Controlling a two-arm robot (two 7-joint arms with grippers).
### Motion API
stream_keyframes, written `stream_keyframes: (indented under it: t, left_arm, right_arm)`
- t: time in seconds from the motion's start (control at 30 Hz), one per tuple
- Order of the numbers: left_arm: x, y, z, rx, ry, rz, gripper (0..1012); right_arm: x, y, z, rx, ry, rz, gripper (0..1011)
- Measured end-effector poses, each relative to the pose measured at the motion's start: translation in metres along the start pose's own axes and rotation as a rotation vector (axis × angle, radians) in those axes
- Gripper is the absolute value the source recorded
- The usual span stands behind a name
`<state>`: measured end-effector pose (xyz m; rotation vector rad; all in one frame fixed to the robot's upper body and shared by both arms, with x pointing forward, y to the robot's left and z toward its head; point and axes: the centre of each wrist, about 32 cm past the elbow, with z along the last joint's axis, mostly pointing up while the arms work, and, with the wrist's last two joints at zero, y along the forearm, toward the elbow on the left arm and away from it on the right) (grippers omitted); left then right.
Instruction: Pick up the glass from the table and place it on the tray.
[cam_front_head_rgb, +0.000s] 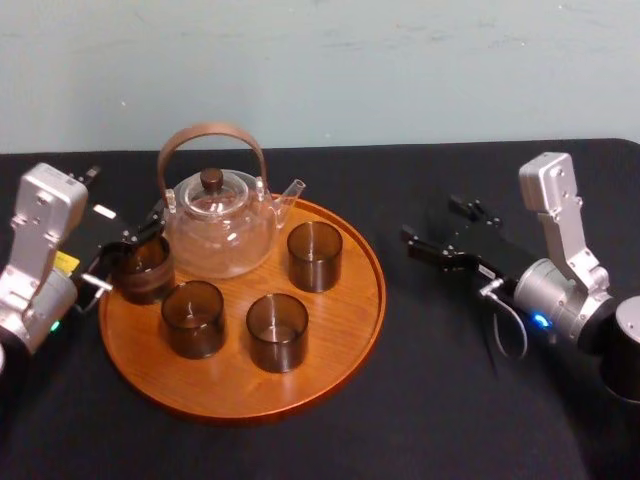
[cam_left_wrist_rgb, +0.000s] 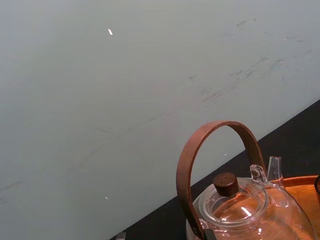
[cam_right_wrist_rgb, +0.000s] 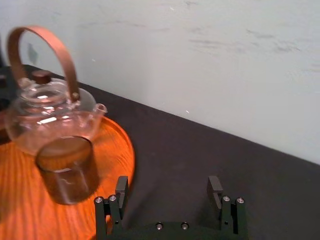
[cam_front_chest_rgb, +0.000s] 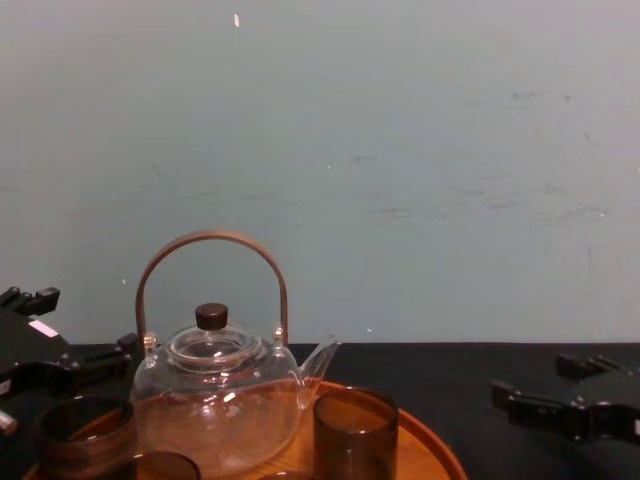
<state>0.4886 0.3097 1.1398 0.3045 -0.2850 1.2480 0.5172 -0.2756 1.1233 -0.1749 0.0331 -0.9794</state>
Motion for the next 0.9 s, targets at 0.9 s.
stream_keyframes:
  t: [0.9]
  left_arm:
    - [0.0000, 0.0000, 0.0000, 0.000, 0.000, 0.000, 1001]
  right_arm:
    - [0.0015, -0.0003, -0.0030, -0.009, 0.002, -0.013, 1002]
